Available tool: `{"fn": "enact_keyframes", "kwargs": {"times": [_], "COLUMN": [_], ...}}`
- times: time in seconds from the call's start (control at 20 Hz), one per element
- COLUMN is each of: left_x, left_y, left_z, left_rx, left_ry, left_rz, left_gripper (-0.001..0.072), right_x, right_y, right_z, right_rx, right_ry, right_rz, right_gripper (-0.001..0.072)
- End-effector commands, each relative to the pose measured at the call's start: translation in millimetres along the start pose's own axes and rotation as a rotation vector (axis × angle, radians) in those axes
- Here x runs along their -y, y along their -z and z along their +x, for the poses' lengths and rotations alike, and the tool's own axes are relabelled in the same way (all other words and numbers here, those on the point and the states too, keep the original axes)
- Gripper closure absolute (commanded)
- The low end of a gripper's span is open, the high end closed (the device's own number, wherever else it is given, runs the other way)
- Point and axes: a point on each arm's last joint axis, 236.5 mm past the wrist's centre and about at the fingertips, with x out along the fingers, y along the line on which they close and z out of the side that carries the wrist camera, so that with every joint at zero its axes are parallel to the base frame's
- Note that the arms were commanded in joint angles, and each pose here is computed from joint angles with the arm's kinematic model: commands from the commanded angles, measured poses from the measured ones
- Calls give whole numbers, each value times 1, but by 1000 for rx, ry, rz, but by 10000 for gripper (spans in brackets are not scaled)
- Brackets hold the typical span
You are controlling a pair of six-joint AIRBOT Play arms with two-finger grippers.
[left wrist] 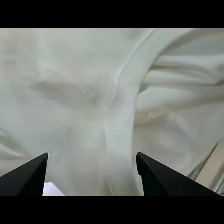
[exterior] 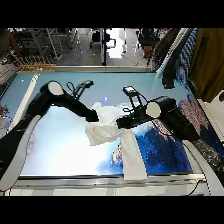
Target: Fold the clothes and pants, and hang the long-sleeved shirts on hangers.
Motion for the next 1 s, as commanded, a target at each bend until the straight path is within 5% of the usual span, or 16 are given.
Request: {"fn": "enact_keyframes", "kwargs": {"times": [0.0,0.35,0.5,0.7,0.95], "left_x": [-2,11,-29,-50,11], "left_y": [15,16,-10,-71,-102], "left_z": [29,42,34,-44,-159], "left_rx": [-117,-147,-43,271,561], "left_ry": [-94,-116,-289,-387,-262], "left_rz": [124,176,120,-18,-49], "left_gripper": [106,156,697,693,693], "right_x": [1,1,1,4,5], "right_y": [-2,-7,-6,23,31], "right_z": [0,0,0,-2,-63], "right_rx": [8,30,26,-98,-129], "right_ry": [5,4,3,17,72], "right_rz": [-13,-13,-13,-13,-51], "right_gripper": [698,698,698,698,700]}}
